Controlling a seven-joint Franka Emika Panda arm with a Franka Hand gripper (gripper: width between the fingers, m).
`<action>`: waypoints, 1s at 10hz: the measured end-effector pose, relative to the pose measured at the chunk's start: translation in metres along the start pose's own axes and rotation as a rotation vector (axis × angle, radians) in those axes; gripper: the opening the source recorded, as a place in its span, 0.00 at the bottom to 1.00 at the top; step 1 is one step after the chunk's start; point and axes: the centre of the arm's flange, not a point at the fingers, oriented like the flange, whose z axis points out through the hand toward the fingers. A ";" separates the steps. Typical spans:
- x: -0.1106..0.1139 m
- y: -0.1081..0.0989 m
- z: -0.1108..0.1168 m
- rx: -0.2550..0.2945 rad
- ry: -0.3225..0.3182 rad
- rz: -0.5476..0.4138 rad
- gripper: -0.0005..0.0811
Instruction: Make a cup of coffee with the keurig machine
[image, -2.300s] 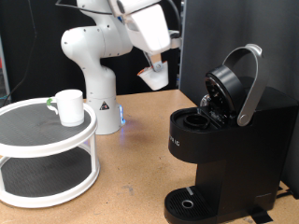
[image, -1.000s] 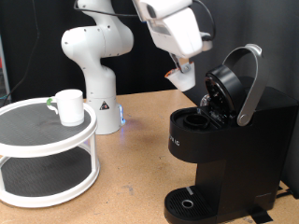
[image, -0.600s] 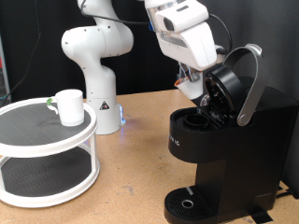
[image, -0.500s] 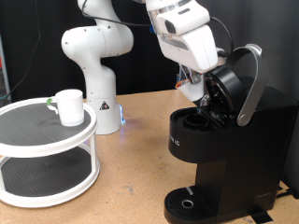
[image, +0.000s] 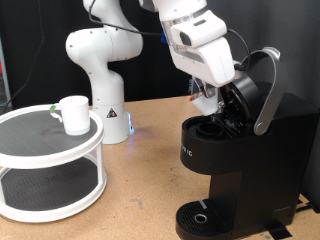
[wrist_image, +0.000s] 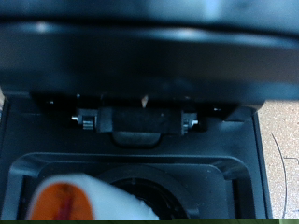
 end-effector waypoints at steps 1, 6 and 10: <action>0.000 0.000 0.005 -0.005 -0.003 -0.002 0.08; 0.001 0.003 0.027 -0.035 -0.017 -0.009 0.08; 0.001 0.003 0.027 -0.037 -0.018 -0.011 0.08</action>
